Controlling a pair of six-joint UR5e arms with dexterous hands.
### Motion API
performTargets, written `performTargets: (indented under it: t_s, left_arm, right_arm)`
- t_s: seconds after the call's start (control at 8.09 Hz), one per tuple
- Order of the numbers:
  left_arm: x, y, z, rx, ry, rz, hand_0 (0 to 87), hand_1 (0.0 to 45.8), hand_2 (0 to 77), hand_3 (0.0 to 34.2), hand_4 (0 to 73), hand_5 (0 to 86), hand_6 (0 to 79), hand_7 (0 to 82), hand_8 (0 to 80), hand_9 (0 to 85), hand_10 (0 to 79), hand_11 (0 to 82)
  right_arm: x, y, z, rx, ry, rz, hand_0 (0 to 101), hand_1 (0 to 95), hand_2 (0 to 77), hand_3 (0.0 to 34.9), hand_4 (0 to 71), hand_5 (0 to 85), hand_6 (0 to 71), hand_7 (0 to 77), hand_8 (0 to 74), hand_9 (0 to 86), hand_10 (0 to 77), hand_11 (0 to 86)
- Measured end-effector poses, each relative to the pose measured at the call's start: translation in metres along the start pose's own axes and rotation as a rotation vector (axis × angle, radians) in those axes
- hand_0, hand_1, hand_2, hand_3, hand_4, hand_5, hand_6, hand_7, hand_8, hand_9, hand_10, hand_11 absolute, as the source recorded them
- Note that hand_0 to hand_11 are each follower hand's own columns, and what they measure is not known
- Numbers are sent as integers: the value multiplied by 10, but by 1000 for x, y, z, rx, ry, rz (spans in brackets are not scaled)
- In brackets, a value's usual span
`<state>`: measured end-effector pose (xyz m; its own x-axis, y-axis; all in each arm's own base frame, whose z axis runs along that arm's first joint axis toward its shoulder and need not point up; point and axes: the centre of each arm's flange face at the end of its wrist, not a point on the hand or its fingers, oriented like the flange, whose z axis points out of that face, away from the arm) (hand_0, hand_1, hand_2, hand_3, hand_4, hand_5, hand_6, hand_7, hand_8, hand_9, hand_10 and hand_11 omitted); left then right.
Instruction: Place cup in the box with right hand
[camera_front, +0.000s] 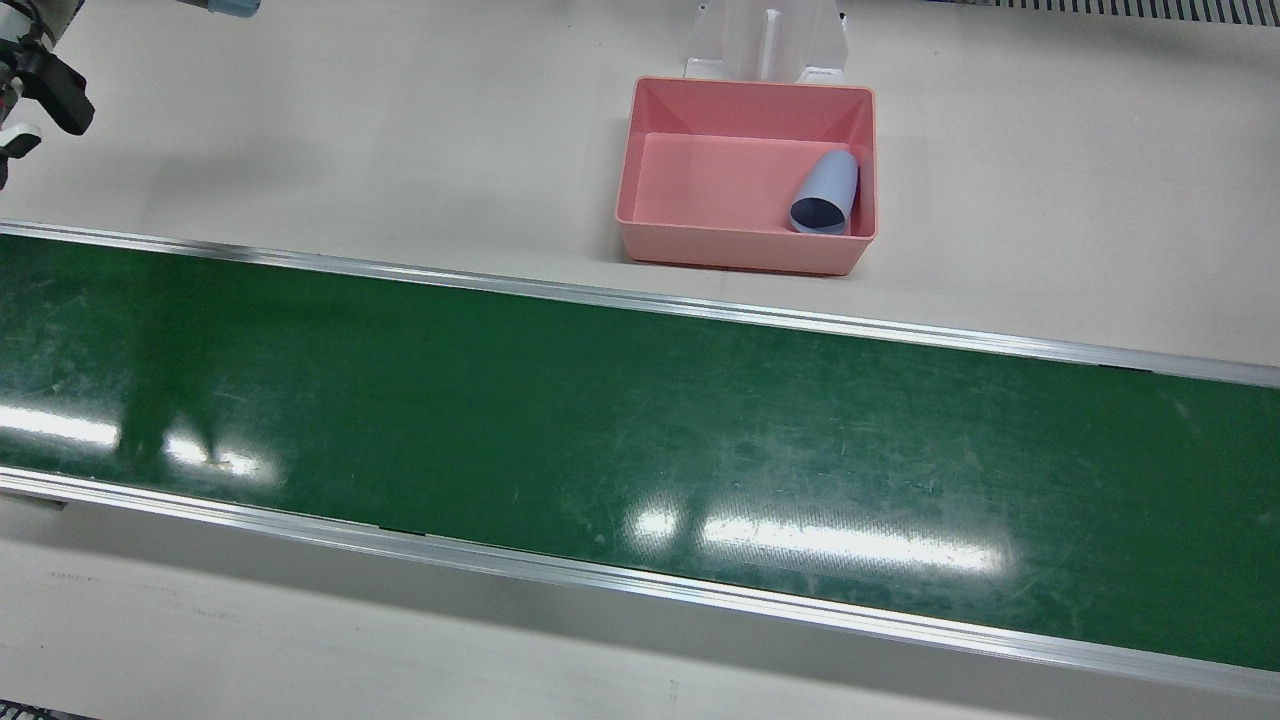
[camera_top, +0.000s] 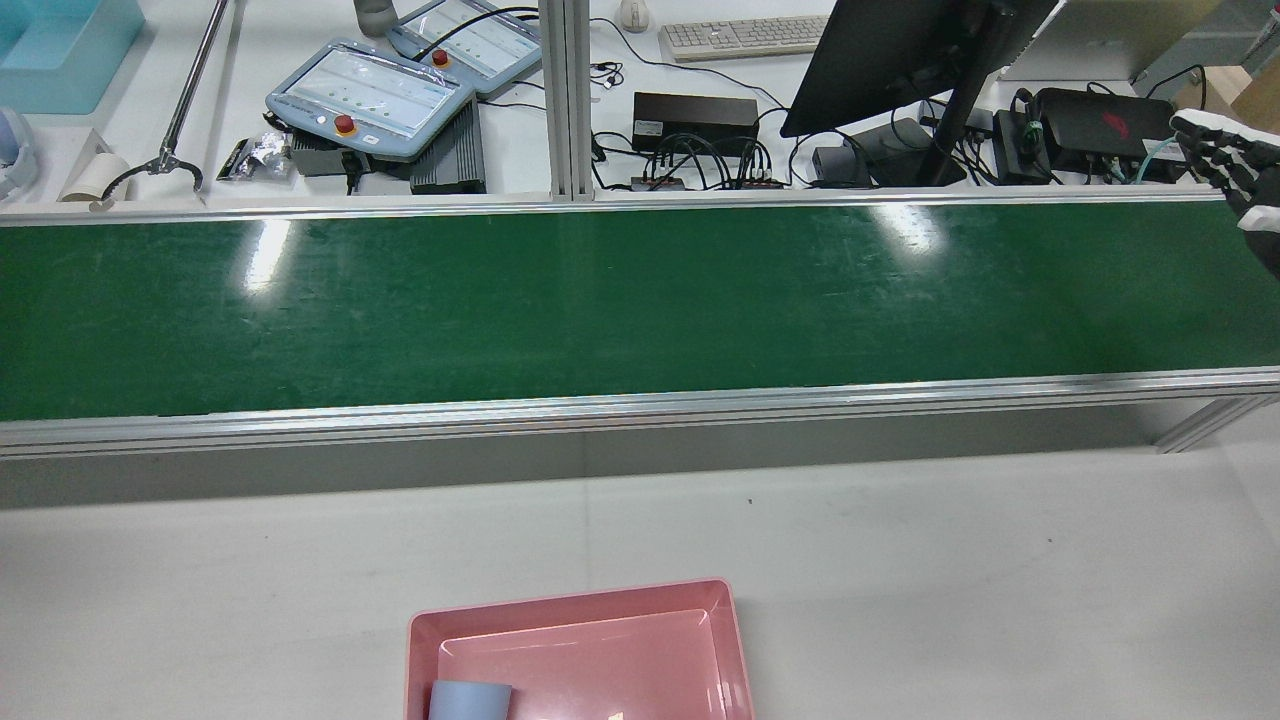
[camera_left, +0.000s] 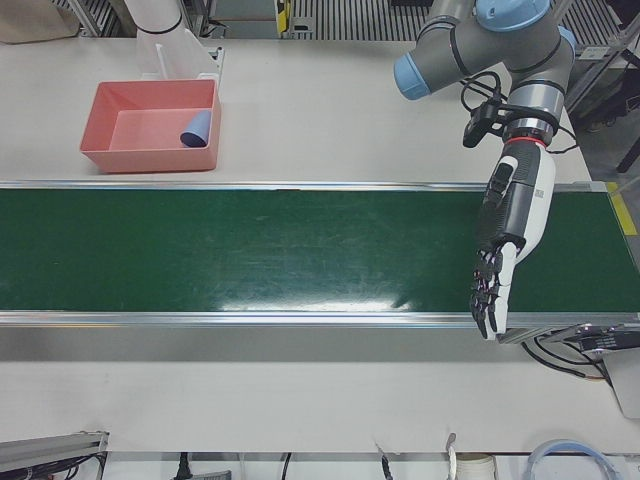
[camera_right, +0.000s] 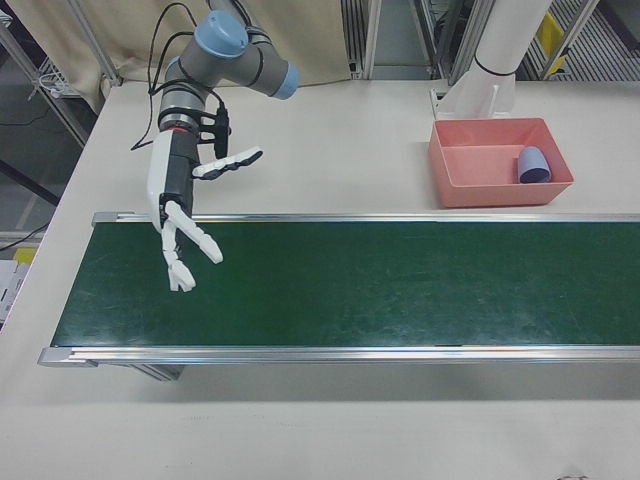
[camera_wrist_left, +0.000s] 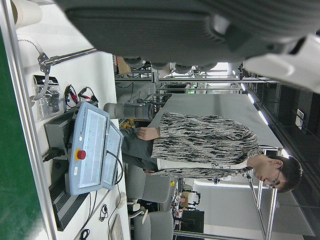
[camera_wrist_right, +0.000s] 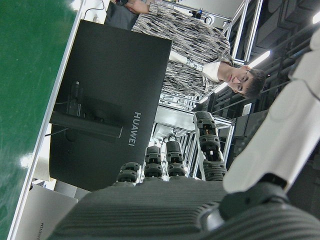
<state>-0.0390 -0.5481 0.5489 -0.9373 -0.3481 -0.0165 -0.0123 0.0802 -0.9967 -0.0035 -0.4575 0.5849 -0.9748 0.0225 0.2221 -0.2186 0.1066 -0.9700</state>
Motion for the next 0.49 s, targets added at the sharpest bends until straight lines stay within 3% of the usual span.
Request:
performTargets:
  t_s: [0.25, 0.37, 0.49]
  left_arm:
    - [0, 0, 0, 0, 0, 0, 0, 5, 11, 0, 11, 5, 0, 5, 0, 0, 0, 0]
    - [0, 0, 0, 0, 0, 0, 0, 5, 11, 0, 11, 5, 0, 5, 0, 0, 0, 0]
    - [0, 0, 0, 0, 0, 0, 0, 5, 11, 0, 11, 5, 0, 5, 0, 0, 0, 0]
  right_arm:
    - [-19, -45, -9, -25, -20, 35, 452, 16, 16, 12, 65, 27, 49, 224, 71, 164, 49, 65]
    - [-34, -61, -20, -12, -32, 34, 411, 82, 136, 10, 87, 27, 49, 240, 87, 180, 49, 76]
    - [-45, -74, -33, 8, -40, 30, 411, 82, 136, 10, 71, 27, 71, 267, 87, 180, 27, 49]
